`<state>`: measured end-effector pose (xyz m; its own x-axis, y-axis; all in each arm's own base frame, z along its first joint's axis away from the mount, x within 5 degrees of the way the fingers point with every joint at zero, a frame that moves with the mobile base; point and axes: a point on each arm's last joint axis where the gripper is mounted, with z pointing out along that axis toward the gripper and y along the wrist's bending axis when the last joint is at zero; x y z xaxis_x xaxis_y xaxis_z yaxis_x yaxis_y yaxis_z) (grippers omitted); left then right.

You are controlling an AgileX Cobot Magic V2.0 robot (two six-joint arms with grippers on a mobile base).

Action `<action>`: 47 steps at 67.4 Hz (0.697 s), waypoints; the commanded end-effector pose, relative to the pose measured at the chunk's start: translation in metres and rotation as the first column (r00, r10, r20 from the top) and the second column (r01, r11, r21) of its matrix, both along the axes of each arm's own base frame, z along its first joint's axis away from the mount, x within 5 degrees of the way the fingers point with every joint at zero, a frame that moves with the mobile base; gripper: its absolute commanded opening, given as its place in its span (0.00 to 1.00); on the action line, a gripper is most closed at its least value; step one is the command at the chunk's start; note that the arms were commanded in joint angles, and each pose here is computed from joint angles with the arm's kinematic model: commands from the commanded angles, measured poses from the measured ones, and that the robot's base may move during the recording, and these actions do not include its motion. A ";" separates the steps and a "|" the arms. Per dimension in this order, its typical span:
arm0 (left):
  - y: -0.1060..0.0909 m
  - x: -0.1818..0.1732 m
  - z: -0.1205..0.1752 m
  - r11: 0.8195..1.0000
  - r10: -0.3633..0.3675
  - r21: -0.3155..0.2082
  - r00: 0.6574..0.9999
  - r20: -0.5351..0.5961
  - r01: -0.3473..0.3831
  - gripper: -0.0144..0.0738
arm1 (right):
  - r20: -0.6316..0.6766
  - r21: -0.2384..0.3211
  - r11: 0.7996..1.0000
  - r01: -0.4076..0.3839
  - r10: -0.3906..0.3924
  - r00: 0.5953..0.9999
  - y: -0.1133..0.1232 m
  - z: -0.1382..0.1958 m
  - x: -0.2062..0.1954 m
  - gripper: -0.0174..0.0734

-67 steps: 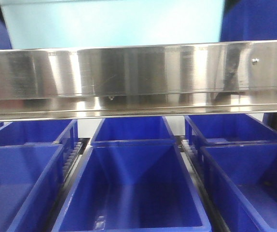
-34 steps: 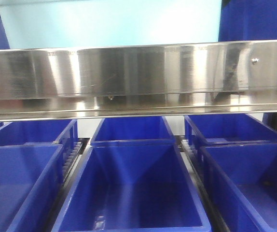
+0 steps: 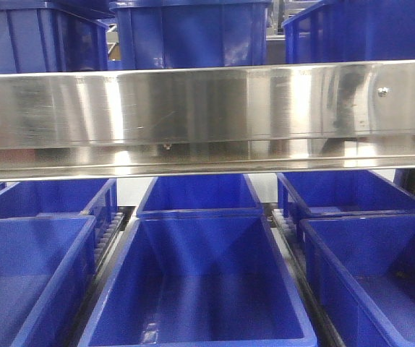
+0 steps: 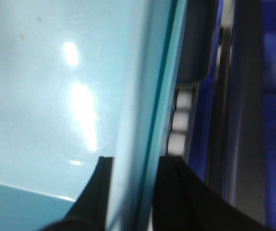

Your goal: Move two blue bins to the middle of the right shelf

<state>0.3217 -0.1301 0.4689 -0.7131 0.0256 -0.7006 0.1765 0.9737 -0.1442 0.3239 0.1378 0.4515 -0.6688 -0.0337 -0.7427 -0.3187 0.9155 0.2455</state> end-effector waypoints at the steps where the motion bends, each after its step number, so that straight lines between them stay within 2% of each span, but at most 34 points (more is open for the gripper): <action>1: 0.001 -0.013 0.024 0.998 -0.047 -0.038 0.994 0.099 0.051 0.04 | 0.171 0.050 0.999 0.017 -0.026 0.985 -0.007 0.035 -0.007 0.02; 10: 0.000 -0.013 0.028 0.997 -0.050 -0.055 0.992 0.120 0.057 0.04 | 0.191 0.059 0.998 0.016 -0.027 0.981 -0.008 0.041 -0.009 0.02; 47: 0.000 -0.013 0.029 0.997 -0.048 -0.055 0.991 0.129 0.056 0.04 | 0.199 0.062 0.998 0.017 -0.029 0.980 -0.008 0.042 -0.008 0.02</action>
